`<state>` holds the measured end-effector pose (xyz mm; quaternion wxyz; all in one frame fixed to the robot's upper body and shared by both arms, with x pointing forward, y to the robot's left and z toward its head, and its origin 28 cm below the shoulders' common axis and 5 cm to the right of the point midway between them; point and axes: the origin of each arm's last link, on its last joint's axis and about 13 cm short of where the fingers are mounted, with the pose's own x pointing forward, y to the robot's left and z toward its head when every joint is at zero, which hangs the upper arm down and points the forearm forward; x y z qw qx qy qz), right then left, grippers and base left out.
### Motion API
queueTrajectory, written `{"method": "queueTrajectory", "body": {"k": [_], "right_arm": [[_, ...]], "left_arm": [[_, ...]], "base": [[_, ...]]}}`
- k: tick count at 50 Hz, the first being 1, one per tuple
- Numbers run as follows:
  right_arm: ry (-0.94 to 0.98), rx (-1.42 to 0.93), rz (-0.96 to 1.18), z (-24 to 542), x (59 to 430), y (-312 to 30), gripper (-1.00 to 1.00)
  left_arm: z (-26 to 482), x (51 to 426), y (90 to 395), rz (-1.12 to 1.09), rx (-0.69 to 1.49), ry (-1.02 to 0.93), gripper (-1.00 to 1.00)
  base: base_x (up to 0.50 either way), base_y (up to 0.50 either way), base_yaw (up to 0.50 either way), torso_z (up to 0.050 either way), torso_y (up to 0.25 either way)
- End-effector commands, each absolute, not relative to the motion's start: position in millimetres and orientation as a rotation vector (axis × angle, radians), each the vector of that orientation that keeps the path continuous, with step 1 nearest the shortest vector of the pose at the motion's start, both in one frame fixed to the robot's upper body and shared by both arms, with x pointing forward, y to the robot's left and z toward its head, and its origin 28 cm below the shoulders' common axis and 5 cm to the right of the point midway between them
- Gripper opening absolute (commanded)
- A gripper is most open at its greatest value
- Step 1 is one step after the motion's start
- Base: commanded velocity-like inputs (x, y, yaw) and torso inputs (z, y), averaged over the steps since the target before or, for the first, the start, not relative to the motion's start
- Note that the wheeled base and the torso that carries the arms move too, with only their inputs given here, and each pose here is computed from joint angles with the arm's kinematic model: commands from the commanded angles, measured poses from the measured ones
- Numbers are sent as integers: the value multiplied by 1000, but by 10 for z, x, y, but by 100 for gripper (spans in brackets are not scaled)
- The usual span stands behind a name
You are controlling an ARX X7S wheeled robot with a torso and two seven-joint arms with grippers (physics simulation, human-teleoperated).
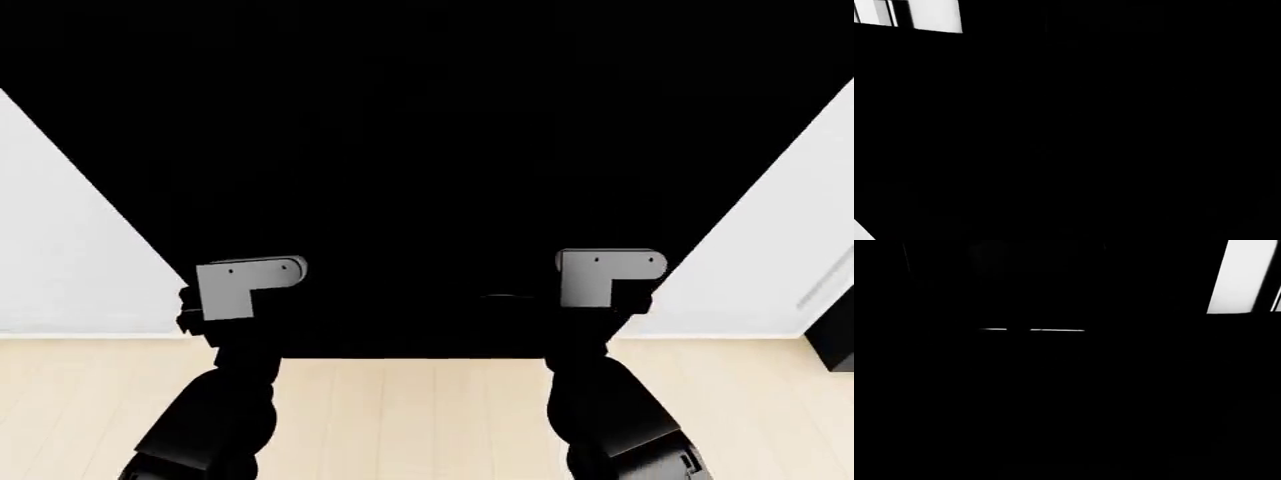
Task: Close the dishwasher door
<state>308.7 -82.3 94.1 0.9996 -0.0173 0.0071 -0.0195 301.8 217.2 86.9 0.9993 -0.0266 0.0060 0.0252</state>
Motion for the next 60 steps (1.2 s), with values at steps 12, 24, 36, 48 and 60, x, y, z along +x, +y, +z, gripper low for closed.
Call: {"method": "queueTrajectory", "body": {"k": [12, 24, 36, 48, 60], "right_arm": [[30, -70, -107, 1013, 3445, -939, 100], [57, -76, -123, 1040, 3696, -914, 100], [88, -80, -138, 960, 3908, -952, 100], [98, -88, -147, 900, 3845, -975, 100], [81, -91, -148, 980, 3640, -987, 100]], "left_arm": [[780, 3195, 2119, 95, -58, 86, 100], [771, 3423, 2146, 154, -43, 118, 100], [741, 3606, 2097, 139, -29, 121, 100], [740, 3531, 2088, 122, -34, 119, 100], [856, 3361, 2097, 108, -4, 79, 100]], "base": [[0, 0, 0, 0, 0], [0, 0, 0, 0, 0], [0, 0, 0, 0, 0], [2, 0, 0, 0, -4], [7, 0, 1, -1, -3]]}}
